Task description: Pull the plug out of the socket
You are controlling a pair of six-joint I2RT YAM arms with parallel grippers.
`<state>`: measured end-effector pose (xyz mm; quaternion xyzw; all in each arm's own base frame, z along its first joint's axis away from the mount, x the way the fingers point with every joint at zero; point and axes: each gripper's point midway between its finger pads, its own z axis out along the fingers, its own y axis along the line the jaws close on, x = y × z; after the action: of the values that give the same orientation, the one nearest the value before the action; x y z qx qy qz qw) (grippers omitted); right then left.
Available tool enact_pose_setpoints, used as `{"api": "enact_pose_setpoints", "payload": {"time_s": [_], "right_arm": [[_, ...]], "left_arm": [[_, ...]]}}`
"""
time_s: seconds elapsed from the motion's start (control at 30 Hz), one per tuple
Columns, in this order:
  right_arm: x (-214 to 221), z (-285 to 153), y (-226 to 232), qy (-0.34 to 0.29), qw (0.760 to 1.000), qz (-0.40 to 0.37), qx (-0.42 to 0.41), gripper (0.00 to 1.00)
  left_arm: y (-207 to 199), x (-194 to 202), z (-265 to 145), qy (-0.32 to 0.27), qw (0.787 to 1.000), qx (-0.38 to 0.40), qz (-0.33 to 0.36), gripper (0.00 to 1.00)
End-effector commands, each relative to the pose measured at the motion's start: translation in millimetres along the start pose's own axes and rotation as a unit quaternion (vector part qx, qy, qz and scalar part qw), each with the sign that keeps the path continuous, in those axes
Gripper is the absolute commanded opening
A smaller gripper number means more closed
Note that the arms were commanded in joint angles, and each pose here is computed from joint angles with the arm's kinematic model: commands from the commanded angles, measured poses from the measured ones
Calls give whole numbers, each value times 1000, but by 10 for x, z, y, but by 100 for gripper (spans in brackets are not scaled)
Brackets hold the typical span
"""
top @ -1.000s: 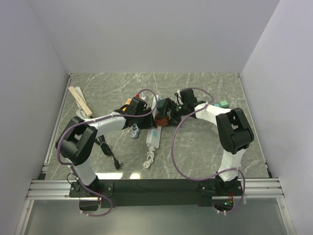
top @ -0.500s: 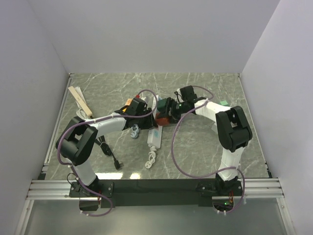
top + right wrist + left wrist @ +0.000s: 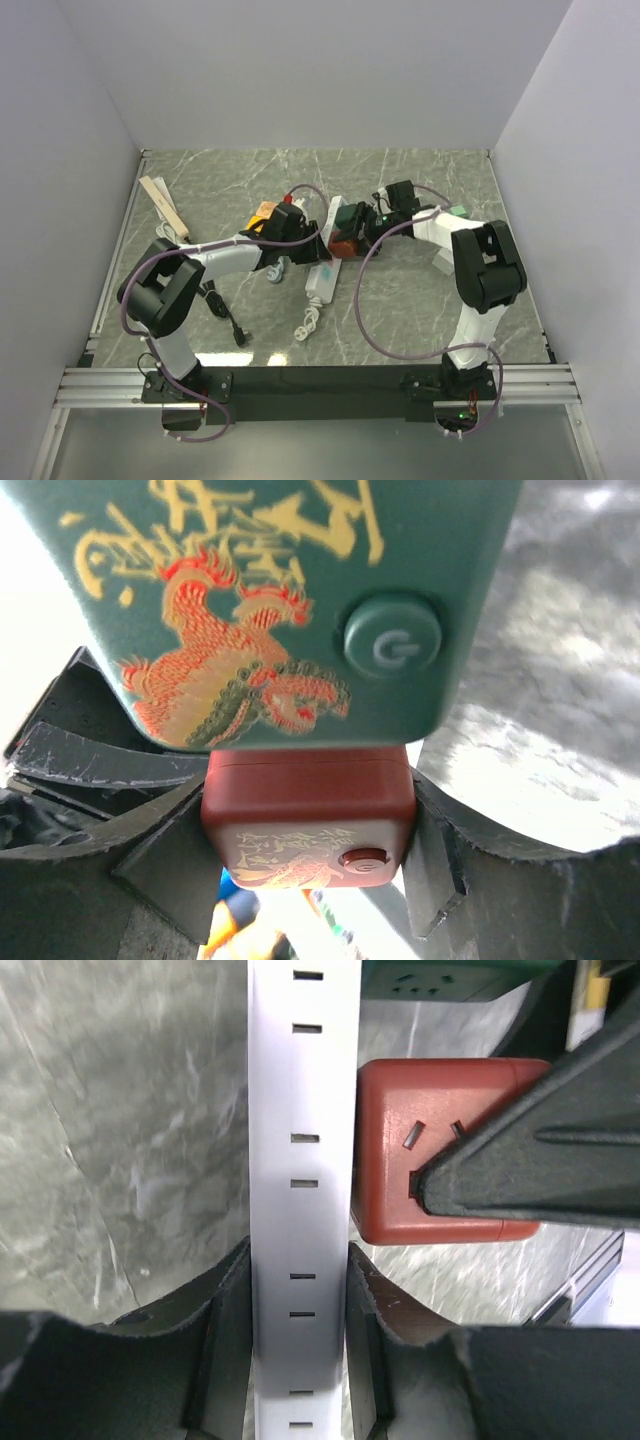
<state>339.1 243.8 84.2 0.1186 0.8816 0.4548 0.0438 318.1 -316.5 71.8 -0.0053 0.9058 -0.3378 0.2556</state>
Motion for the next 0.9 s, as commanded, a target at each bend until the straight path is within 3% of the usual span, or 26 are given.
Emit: {"api": "enact_pose_setpoints", "payload": {"time_s": [0.0, 0.13, 0.3, 0.47, 0.67, 0.73, 0.87], "right_arm": [[-242, -97, 251, -122, 992, -34, -9, 0], [-22, 28, 303, -153, 988, -34, 15, 0], [170, 36, 383, -147, 988, -49, 28, 0], [-153, -237, 266, -114, 990, -57, 57, 0], [-487, -482, 303, -64, 994, -80, 31, 0], [-437, -447, 298, -47, 996, -77, 17, 0], [-248, -276, 267, -71, 995, -63, 16, 0]], "left_arm": [[414, 256, -53, 52, 996, -75, -13, 1], [382, 211, -3, 53, 996, -74, -13, 0], [383, 184, 17, 51, 996, -76, -12, 0], [415, 210, 4, 53, 995, -80, -10, 1], [443, 243, 6, 55, 995, -83, -13, 1], [439, 236, 12, 55, 995, -83, -13, 1], [427, 221, 40, 55, 995, -81, -14, 1]]}}
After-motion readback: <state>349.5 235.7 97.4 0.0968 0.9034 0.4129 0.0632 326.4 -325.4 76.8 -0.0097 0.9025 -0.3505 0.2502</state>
